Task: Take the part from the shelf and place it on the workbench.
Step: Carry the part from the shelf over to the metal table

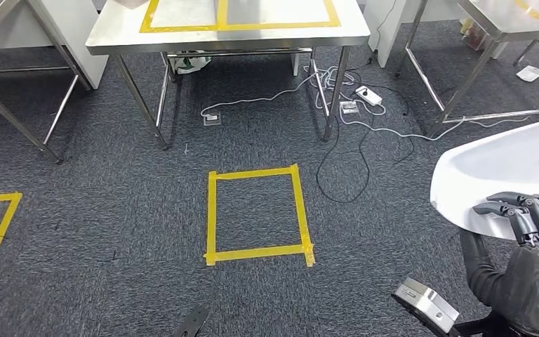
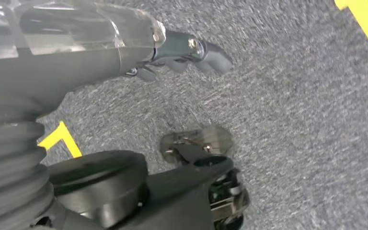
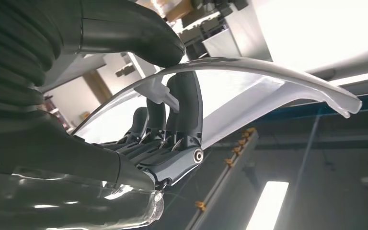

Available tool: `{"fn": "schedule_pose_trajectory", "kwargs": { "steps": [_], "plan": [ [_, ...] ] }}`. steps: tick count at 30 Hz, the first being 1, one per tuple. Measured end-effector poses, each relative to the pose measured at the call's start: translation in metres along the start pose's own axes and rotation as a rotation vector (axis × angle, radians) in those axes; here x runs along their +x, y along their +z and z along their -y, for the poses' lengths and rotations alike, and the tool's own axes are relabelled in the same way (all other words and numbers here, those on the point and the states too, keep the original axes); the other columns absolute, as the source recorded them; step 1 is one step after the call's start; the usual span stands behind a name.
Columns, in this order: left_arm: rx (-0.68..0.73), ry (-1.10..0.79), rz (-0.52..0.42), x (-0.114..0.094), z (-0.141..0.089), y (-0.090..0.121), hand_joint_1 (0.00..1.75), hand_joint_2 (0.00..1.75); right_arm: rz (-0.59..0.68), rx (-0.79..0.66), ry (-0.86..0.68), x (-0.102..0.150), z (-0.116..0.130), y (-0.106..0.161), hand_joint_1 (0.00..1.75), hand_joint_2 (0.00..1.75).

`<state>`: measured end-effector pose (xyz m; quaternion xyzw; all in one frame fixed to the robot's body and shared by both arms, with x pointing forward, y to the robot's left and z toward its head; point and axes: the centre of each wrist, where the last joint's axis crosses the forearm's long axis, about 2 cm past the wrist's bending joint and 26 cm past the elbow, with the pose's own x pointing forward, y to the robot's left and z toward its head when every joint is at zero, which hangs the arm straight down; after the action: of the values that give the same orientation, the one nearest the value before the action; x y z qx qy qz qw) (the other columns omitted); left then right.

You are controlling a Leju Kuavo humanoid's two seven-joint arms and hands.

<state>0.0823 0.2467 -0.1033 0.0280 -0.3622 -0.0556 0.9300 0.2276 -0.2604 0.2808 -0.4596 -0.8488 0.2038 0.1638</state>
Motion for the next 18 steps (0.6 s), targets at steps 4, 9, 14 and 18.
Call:
{"fn": "schedule_pose_trajectory", "kwargs": {
  "steps": [4,9,14,18],
  "plan": [
    [0.0,0.0,0.0,-0.0006,-0.0001,0.0003,0.0,1.75,0.002,0.009,-0.005,0.0021,-0.0011,0.0011,1.75,1.75],
    [-0.002,0.003,0.007,-0.001,-0.0004,0.0005,0.0,1.75,0.012,0.008,-0.005,0.0043,-0.0014,0.0009,1.75,1.75],
    [0.002,0.001,0.008,-0.0017,-0.001,0.0008,0.0,1.75,0.014,0.004,-0.001,0.0057,0.0,0.0011,1.75,1.75],
    [0.002,0.001,0.007,-0.0021,-0.0009,0.0011,0.0,1.75,0.012,0.012,-0.003,0.0065,0.0,0.0035,1.75,1.75]
  ]
}}
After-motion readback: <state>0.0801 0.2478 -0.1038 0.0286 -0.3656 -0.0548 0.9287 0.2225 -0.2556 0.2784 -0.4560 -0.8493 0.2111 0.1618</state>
